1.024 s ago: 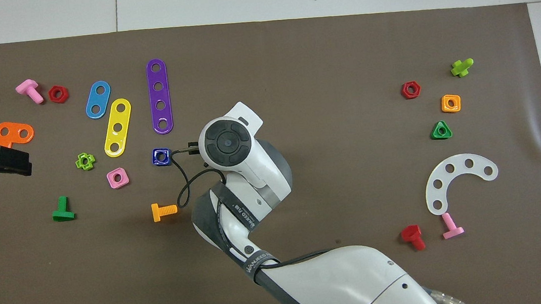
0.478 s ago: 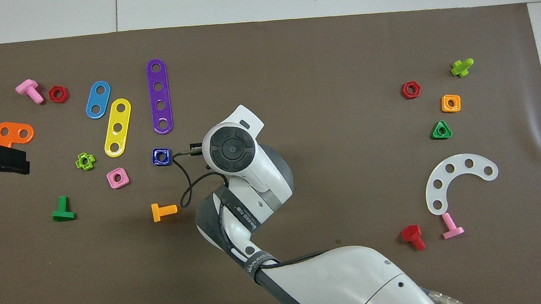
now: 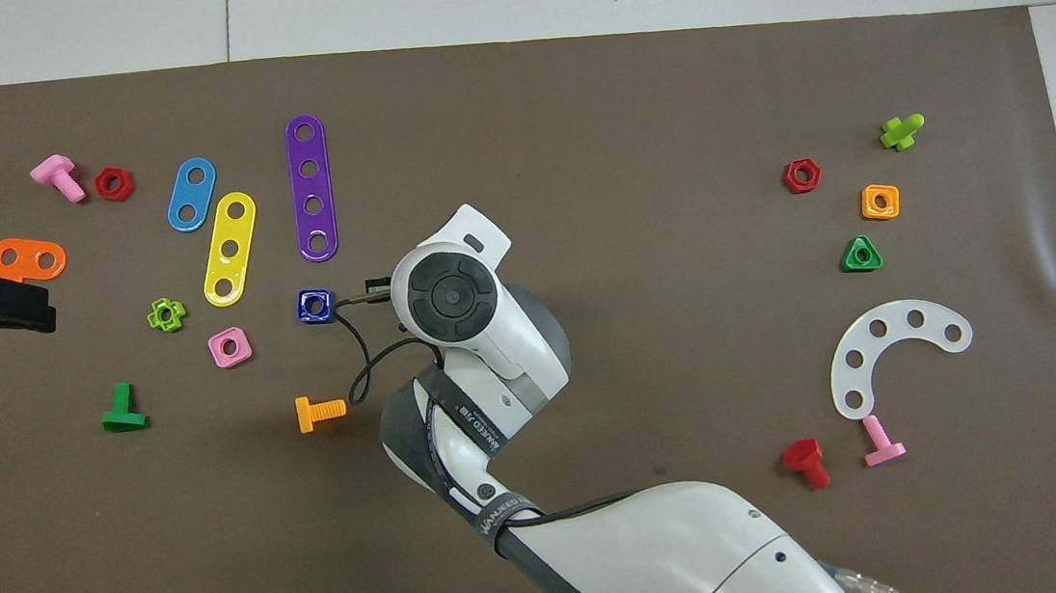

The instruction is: Unscrew and place screws in storage area

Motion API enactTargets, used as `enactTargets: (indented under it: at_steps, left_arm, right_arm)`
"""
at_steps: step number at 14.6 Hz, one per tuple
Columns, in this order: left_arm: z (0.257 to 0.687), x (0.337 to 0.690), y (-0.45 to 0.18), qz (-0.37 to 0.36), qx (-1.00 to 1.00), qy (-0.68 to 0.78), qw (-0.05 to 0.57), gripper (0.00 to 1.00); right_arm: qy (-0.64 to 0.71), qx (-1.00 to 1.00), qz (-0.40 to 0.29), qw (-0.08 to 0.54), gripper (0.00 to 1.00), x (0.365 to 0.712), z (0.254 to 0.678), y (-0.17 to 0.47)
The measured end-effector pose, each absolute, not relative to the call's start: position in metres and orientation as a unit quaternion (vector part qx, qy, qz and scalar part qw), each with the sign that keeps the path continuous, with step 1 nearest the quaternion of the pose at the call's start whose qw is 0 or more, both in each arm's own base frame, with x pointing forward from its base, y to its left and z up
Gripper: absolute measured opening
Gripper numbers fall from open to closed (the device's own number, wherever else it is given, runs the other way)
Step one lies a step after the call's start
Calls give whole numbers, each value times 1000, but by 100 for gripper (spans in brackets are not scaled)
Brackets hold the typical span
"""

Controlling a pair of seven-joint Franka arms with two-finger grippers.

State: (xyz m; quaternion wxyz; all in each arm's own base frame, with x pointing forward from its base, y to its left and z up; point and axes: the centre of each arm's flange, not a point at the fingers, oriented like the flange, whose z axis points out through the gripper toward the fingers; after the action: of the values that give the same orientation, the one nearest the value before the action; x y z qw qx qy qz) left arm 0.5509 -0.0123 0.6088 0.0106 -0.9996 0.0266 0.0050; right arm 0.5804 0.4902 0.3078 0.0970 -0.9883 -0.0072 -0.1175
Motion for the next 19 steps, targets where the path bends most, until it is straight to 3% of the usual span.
enactTargets:
  at_steps: [2,4,8,11,16,19]
  left_arm:
    - [609,551,-11,3,-1000,25,11,100]
    - [609,551,-11,4,-1000,25,11,100]
    - [609,551,-10,4,-1000,24,10,100]
    - [609,551,-10,4,-1000,24,10,100]
    - [609,551,-10,4,-1000,24,10,100]
    - [609,551,-10,4,-1000,24,10,100]
  right_arm:
    - [-8,-988,-118,97,40,581,307,490]
    - [-9,-988,-120,96,19,583,309,487]
    - [-4,-987,-127,96,19,592,316,478]
    - [13,-984,-151,98,19,617,350,445]
    - [-26,-989,-132,56,19,662,432,261]
    - [-51,-993,-100,35,19,652,425,138]
